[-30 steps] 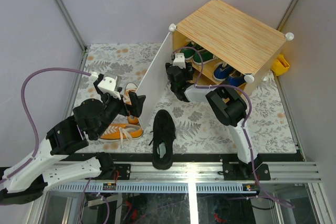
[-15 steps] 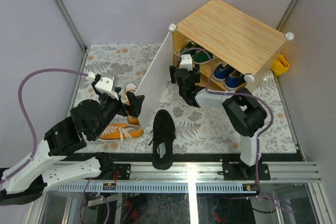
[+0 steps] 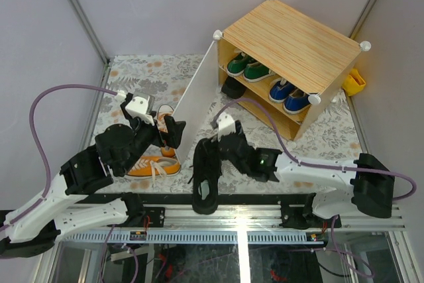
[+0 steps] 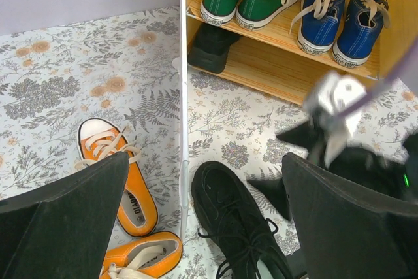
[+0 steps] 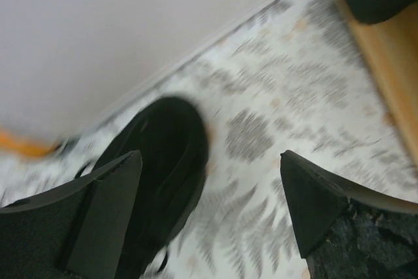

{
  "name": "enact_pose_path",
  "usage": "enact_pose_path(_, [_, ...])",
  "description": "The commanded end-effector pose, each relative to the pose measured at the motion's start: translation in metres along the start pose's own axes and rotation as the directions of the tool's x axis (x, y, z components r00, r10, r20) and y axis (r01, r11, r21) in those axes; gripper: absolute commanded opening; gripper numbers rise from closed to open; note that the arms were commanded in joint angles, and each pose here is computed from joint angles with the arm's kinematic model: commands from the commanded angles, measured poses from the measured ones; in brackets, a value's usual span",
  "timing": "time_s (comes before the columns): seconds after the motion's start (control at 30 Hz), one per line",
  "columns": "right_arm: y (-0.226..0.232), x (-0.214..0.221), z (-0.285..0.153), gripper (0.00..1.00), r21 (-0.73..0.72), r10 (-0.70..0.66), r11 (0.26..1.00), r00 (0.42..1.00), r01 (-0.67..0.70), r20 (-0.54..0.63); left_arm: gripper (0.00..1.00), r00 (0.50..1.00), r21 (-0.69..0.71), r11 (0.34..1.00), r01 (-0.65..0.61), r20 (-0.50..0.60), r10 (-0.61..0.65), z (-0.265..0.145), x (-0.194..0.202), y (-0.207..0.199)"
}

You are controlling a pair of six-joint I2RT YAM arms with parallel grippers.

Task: Place and organize the shoes in the shoe cabinet

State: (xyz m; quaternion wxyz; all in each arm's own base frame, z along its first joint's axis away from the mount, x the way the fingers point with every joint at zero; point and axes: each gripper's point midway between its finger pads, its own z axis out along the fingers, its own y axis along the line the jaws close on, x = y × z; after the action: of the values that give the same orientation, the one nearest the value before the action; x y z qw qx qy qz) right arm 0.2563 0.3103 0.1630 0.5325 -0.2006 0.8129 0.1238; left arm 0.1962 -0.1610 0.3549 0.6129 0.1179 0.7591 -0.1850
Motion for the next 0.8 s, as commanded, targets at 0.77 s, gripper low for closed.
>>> enact_pose_path(0.77, [0.102, 0.109, -0.077, 0.88, -0.248, -0.086, 0.969, 0.964, 0.021, -0.253, 1.00, 0.997, -0.019, 0.997, 0.073, -0.003, -0.073, -0.010, 0.002, 0.008])
